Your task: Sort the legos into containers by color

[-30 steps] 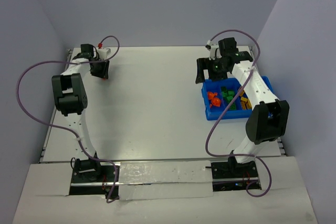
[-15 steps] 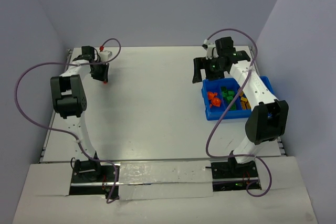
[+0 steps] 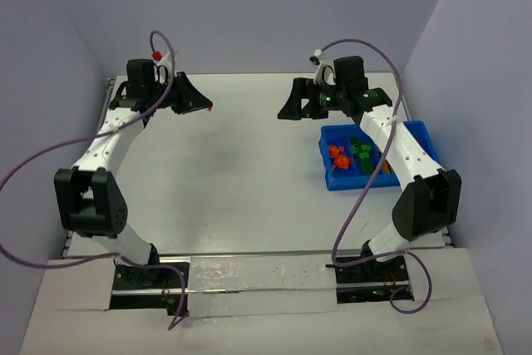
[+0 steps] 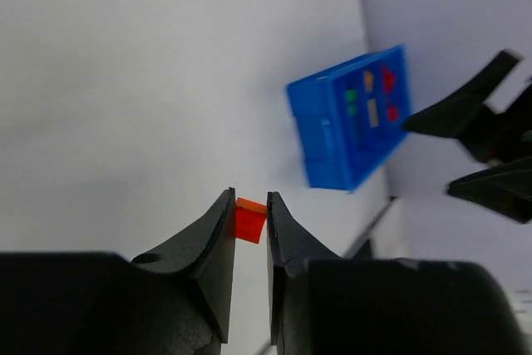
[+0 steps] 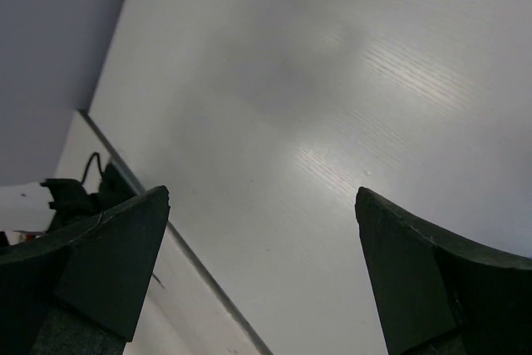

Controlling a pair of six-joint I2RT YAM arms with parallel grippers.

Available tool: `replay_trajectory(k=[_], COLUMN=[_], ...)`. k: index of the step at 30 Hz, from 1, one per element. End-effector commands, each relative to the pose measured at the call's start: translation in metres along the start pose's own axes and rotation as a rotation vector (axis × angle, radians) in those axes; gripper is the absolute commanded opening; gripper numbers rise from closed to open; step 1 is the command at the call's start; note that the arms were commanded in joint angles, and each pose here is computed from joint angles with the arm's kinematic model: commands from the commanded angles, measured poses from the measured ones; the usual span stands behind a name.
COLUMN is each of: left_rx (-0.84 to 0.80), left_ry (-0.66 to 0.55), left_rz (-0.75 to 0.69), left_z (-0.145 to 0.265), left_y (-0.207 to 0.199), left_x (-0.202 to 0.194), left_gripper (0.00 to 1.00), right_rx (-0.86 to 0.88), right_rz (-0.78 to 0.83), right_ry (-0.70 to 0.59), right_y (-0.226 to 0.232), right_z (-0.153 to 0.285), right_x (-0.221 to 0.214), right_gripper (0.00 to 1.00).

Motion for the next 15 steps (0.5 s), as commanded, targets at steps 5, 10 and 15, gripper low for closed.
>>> replay_trajectory(k=[5, 10, 15], left_rx=[-0.296, -0.444, -0.527], left_ry=[-0.126, -0.212, -0.174], left_rz=[0.310, 0.264, 0.433], left_z=[0.021, 0.033, 0.030], left_y=[-0.081, -0.109, -0.115], left_x=[0.006, -0.004, -0.018], left_gripper=[0.00, 0.00, 0.00], right_rx=[0.299, 0.525, 0.614], right_rz=[-0.007, -0.123, -0.177], right_ry=[-0.055, 0.070, 0.117], right_y=[0.072, 0.092, 0.102], right_z=[-0.013, -0.033, -0.042], right_x=[0.023, 0.006, 0.001], right_gripper=[0.99, 0.95, 0.87])
Point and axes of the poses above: each gripper's point midway between its finger pads, its own z axis back along the fingers, its own y axis along the line the jaws close on, x = y × z, the point moved 6 cm from there along z, back along the fingers, and after that the axes turned 5 degrees about -z, right-handed, at the moved point
